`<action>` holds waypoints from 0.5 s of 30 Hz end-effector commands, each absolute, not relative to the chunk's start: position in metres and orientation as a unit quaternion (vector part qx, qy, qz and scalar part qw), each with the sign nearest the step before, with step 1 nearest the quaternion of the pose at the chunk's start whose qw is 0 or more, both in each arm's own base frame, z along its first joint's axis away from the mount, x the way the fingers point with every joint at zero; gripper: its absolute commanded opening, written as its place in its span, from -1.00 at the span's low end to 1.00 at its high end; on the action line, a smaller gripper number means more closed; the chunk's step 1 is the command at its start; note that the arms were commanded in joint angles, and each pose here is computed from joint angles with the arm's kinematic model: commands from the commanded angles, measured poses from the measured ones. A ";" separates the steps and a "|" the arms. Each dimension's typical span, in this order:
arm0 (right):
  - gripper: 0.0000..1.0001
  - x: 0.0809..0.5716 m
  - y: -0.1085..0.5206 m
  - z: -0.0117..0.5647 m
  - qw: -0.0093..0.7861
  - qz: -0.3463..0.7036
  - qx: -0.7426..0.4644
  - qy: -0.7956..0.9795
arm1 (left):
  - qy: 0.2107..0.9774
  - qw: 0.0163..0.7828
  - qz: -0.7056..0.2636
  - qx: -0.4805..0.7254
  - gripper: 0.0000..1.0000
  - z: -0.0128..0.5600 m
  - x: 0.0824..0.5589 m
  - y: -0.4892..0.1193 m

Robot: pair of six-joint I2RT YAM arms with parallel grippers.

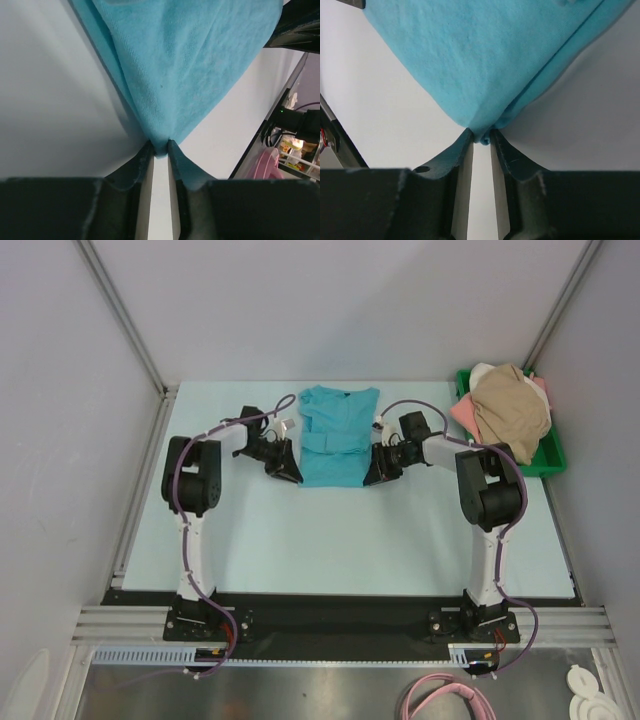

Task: Fold and stack the t-shirts
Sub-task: Fold the tshirt

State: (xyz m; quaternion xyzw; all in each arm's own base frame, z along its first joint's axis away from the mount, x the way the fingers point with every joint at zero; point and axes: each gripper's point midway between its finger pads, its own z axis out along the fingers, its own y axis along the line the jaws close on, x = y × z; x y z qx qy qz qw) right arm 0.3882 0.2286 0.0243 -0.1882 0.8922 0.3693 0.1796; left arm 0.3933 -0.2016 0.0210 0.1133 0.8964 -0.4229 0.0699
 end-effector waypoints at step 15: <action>-1.00 0.386 0.221 0.031 0.195 0.365 -0.199 0.888 | 0.882 0.064 -0.443 0.147 -0.99 0.038 0.384 -0.211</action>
